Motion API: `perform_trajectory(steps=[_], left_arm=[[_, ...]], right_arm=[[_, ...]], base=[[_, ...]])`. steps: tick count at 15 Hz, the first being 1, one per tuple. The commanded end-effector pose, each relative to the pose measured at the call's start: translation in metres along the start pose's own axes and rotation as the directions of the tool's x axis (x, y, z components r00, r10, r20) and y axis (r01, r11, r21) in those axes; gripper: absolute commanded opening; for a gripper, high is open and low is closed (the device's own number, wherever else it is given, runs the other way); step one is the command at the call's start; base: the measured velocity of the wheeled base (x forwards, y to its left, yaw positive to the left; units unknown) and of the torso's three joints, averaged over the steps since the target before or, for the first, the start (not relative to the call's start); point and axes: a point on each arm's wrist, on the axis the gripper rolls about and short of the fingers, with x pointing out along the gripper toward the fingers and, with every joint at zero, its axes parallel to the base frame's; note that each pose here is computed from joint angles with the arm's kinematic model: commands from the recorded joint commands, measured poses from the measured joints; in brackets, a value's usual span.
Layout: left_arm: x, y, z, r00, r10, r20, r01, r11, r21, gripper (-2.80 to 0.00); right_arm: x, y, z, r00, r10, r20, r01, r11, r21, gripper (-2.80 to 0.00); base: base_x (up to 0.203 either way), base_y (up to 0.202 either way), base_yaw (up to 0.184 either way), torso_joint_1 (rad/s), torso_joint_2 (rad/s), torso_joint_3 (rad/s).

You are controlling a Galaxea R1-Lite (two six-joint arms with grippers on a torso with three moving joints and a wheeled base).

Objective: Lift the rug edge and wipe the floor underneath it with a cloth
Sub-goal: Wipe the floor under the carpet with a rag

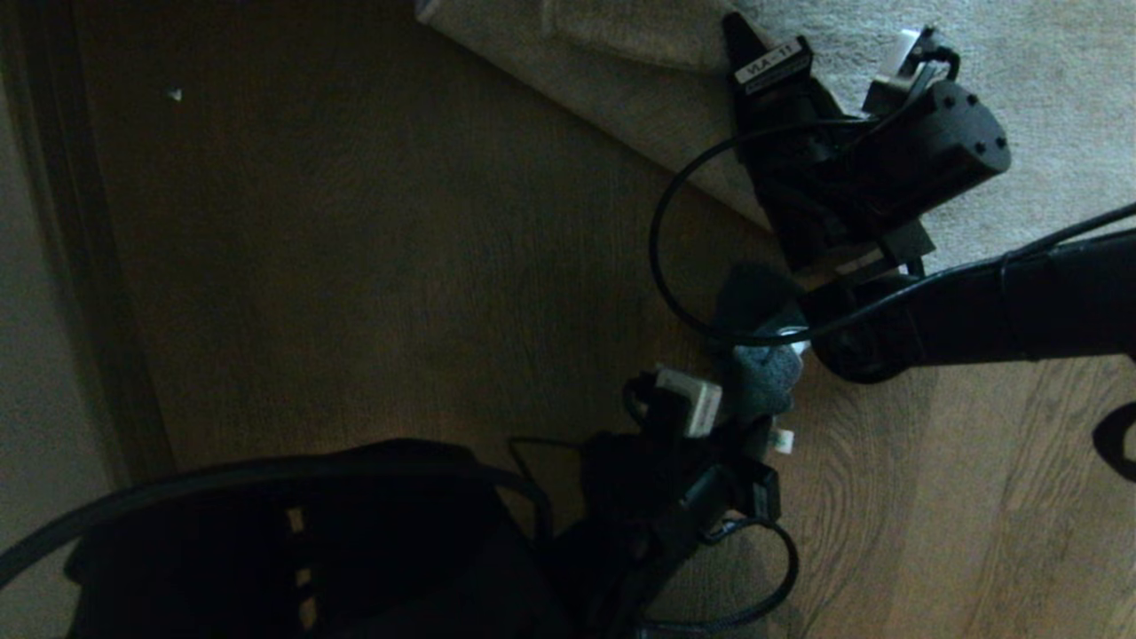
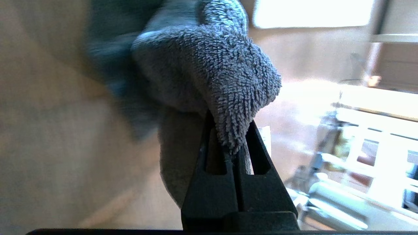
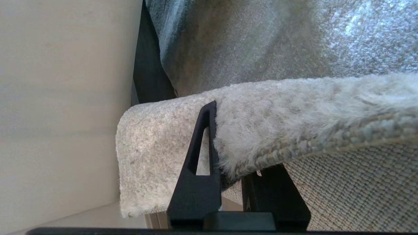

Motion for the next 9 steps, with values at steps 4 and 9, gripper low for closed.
perform_trajectory(steps=[4, 9], left_arm=[[0.010, 0.060, 0.022, 0.989, 0.128, 0.077, -0.130, 0.992, 0.010, -2.80], [0.005, 0.091, 0.063, 0.965, 0.199, 0.171, -0.204, 0.979, 0.010, -2.80]], right_arm=[[-0.001, -0.003, -0.004, 1.000, -0.002, -0.004, 0.002, 1.000, 0.005, -2.80], [-0.002, -0.004, -0.005, 1.000, -0.003, -0.006, 0.003, 1.000, 0.005, -2.80]], base=[[0.000, 0.000, 0.000, 0.000, 0.00, 0.000], [0.000, 0.000, 0.000, 0.000, 0.00, 0.000]])
